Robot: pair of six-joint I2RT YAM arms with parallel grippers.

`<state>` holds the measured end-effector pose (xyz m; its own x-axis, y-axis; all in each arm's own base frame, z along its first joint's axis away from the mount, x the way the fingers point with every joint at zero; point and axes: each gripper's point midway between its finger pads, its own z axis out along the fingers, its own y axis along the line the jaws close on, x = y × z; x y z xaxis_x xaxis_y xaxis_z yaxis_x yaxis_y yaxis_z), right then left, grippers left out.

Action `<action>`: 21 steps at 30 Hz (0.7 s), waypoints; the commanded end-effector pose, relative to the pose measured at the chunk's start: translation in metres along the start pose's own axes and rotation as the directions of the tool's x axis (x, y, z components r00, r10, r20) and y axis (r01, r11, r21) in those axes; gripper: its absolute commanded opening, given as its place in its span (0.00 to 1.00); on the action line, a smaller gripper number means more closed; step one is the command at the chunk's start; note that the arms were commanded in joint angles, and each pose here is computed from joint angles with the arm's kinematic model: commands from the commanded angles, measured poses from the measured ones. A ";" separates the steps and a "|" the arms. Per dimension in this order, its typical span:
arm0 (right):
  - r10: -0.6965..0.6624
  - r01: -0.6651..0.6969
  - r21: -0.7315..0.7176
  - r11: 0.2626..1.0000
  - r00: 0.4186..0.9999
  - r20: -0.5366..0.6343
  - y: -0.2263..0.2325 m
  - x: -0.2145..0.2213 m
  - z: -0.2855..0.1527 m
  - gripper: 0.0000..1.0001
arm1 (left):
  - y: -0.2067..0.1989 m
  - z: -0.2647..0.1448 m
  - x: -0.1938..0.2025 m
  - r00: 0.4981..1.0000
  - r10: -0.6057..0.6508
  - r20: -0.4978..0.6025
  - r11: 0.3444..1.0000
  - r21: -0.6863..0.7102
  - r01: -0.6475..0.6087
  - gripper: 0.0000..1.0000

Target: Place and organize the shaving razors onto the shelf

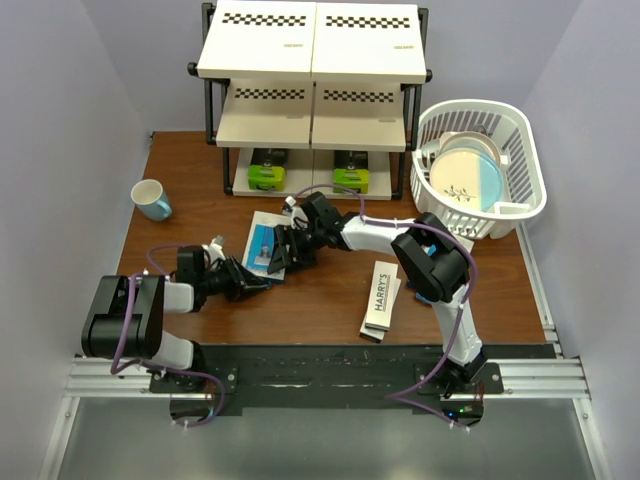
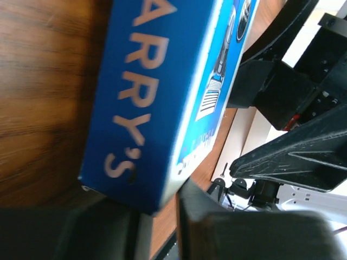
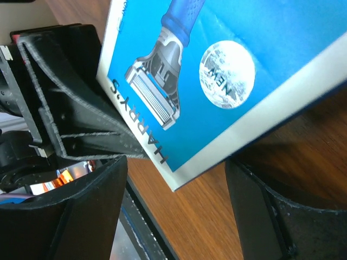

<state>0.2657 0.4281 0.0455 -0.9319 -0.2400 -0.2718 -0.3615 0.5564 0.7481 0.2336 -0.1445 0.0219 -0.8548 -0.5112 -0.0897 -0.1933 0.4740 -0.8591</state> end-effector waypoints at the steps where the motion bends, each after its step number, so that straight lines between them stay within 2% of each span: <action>1: -0.065 0.065 -0.027 0.997 0.998 0.028 0.016 -0.013 -0.008 0.77 | -0.013 0.001 -0.007 0.997 0.070 0.030 0.996 0.056 -0.072 0.17; 2: -0.079 0.080 -0.022 0.997 0.996 0.034 0.021 -0.014 -0.016 0.77 | -0.015 0.001 -0.009 0.996 0.077 0.036 0.995 0.059 -0.079 0.13; 3: -0.113 0.114 -0.017 0.993 0.993 0.040 0.021 -0.016 -0.022 0.77 | -0.016 0.000 -0.012 0.995 0.087 0.047 0.995 0.054 -0.089 0.01; 5: -0.143 0.143 0.000 0.990 0.988 0.051 0.022 -0.020 -0.044 0.77 | -0.017 -0.002 -0.012 0.992 0.110 0.058 0.992 0.052 -0.113 0.00; 9: -0.232 0.231 0.052 0.972 0.972 0.025 0.002 -0.015 -0.087 0.77 | -0.060 -0.017 -0.015 0.961 0.246 0.123 0.942 0.202 -0.267 0.00; 11: -0.244 0.244 0.082 0.966 0.970 -0.005 -0.008 -0.008 -0.110 0.77 | -0.086 -0.028 -0.013 0.929 0.332 0.163 0.884 0.290 -0.367 0.00; 13: -0.320 0.316 0.124 0.941 0.948 0.007 -0.016 -0.014 -0.143 0.77 | -0.113 -0.042 -0.013 0.872 0.428 0.237 0.800 0.350 -0.488 0.00; 14: -0.298 0.303 0.141 0.942 0.953 -0.059 -0.023 0.002 -0.156 0.77 | -0.120 -0.047 -0.009 0.857 0.456 0.242 0.771 0.373 -0.516 0.00; 15: -0.391 0.399 0.148 0.905 0.917 -0.082 -0.025 -0.001 -0.170 0.77 | -0.130 -0.053 -0.008 0.830 0.486 0.274 0.735 0.385 -0.558 0.00; 17: -0.411 0.439 0.156 0.885 0.893 -0.181 -0.026 0.021 -0.191 0.77 | -0.144 -0.063 -0.005 0.793 0.521 0.314 0.680 0.409 -0.609 0.00; 18: -0.459 0.492 0.149 0.858 0.864 -0.208 -0.027 0.025 -0.196 0.77 | -0.152 -0.068 -0.003 0.775 0.536 0.335 0.654 0.417 -0.632 0.00; 21: -0.477 0.515 0.175 0.839 0.852 -0.218 -0.028 0.033 -0.209 0.77 | -0.169 -0.081 0.005 0.737 0.576 0.354 0.584 0.453 -0.674 0.00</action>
<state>0.2912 0.2661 0.1400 -0.7160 -0.4739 -0.5126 -0.6937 0.5654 0.4462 0.2381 -0.1614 0.1609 -0.6811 -0.4160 -0.6025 0.4795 0.3685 -0.7965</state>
